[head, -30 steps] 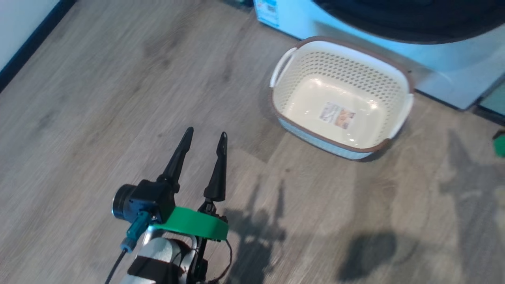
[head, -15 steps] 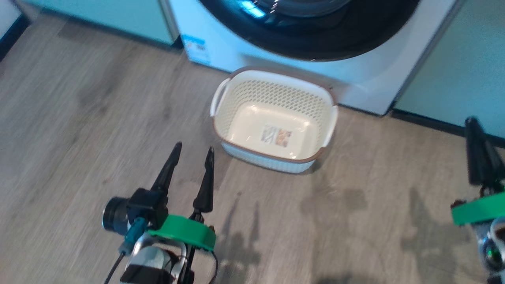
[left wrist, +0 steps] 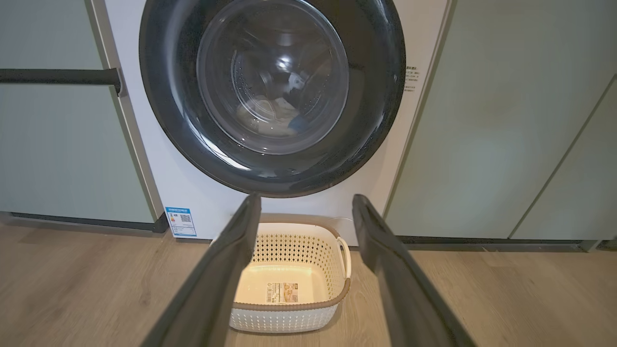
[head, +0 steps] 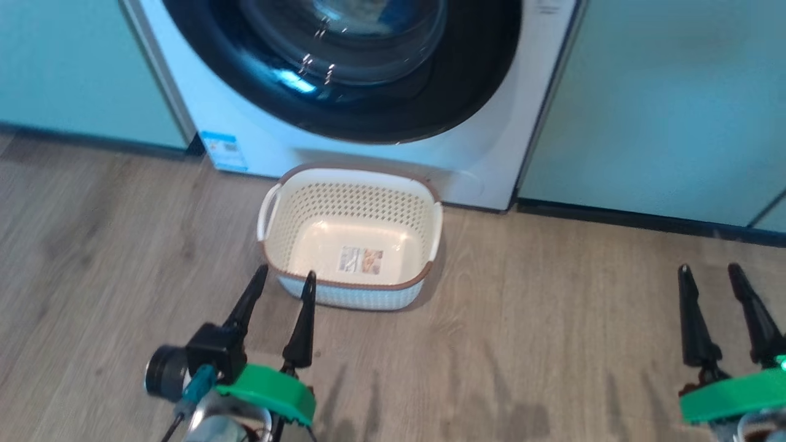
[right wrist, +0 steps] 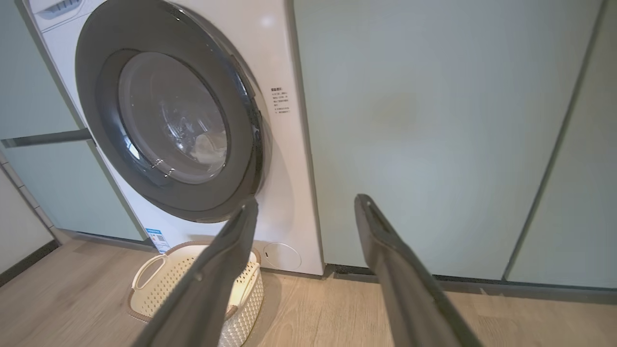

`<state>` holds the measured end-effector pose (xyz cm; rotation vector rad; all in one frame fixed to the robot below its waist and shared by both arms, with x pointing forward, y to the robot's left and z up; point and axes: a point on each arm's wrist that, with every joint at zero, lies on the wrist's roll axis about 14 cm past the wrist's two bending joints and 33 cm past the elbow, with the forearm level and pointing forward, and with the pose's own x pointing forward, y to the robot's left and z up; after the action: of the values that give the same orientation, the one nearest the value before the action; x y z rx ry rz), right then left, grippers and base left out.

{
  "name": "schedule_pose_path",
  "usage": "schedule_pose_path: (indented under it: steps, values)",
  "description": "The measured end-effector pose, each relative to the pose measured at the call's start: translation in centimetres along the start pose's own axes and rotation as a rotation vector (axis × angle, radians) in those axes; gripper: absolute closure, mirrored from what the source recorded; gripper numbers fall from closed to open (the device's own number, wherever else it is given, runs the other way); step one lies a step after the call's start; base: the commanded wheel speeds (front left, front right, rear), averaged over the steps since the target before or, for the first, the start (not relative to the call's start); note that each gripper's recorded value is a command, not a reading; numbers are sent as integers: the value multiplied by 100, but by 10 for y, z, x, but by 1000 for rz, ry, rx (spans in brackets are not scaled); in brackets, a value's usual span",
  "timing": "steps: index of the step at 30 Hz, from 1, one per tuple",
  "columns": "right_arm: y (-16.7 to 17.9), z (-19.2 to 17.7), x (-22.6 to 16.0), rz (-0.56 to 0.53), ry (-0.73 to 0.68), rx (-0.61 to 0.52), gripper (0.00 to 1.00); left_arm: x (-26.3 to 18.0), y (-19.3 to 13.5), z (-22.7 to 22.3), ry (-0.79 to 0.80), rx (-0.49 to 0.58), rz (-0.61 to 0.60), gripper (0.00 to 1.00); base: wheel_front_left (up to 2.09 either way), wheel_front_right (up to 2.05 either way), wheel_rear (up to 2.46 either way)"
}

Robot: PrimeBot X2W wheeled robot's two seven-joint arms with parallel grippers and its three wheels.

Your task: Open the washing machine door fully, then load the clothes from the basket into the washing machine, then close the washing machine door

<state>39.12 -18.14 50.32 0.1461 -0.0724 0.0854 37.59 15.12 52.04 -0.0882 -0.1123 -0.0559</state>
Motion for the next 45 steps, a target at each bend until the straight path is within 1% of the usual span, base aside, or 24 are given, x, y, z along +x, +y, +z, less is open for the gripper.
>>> schedule_pose_path:
  steps: [7,14,18,45]
  values:
    - [-20,-7,-42,-94,27,15,0,-3,-13,-1,11,6,-49,0,0,0,0]
    - [-25,-9,-67,-134,42,20,0,-6,-20,2,14,3,-69,0,0,0,0]
    - [-27,-6,-69,-141,32,21,0,-11,-22,-4,37,0,-74,0,0,0,0]
    - [-25,-14,-72,-147,58,31,0,-7,-19,-6,51,5,-63,0,0,0,0]
